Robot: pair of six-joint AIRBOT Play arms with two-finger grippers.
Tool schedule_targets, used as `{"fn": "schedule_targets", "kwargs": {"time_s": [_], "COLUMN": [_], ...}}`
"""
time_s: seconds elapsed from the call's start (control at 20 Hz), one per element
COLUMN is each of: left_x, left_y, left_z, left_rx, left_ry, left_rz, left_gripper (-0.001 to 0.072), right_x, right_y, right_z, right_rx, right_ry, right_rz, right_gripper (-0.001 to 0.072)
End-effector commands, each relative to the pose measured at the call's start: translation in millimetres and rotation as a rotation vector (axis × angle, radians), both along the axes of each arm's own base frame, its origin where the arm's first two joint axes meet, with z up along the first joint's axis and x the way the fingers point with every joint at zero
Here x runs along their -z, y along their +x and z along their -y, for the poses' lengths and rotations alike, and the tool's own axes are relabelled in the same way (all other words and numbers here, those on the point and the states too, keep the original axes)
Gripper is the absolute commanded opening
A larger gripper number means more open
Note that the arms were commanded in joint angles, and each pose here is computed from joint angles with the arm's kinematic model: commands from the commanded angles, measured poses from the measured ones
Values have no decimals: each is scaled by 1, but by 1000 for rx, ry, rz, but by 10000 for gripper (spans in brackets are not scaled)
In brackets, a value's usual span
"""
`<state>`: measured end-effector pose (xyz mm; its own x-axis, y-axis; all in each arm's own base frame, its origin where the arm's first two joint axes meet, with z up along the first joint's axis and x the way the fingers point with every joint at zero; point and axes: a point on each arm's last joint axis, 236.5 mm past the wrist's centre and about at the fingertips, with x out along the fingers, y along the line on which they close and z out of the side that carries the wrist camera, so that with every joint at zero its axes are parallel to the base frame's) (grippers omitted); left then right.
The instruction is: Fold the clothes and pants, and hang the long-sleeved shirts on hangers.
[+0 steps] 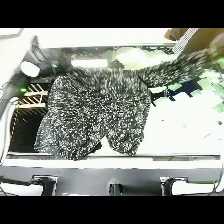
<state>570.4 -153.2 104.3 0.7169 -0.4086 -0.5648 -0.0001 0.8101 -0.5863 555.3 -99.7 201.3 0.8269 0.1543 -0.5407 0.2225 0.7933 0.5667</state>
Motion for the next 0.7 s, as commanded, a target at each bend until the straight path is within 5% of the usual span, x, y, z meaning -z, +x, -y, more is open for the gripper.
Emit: {"fn": "schedule_targets", "kwargs": {"time_s": [0.0,0.15,0.25,0.3,0.35,0.4,0.45,0.65], "left_x": [71,63,48,38,27,14,3,-3], "left_y": [-4,-8,-14,-20,-26,-32,-42,-111], "left_z": [28,25,10,-3,-18,-36,-57,-156], "left_rx": [52,55,50,44,36,21,6,-87], "left_ry": [-4,-11,-22,-23,-23,-23,-4,172], "left_rz": [-142,-151,-163,-172,-180,-182,-191,-289], "left_gripper": [17,31,331,339,381,614,720,720], "right_x": [93,108,105,102,101,99,94,95], "right_y": [4,-6,-19,-28,-39,-50,-60,-105], "right_z": [-44,-52,-44,-37,-30,-24,-18,-6], "right_rx": [-154,-190,-195,-189,-200,-214,-204,-186], "right_ry": [-4,-84,-118,-144,-183,-207,-186,-95], "right_rz": [-233,-306,-343,-365,-393,-422,-435,-478], "right_gripper": [48,74,74,95,287,539,656,669]}}
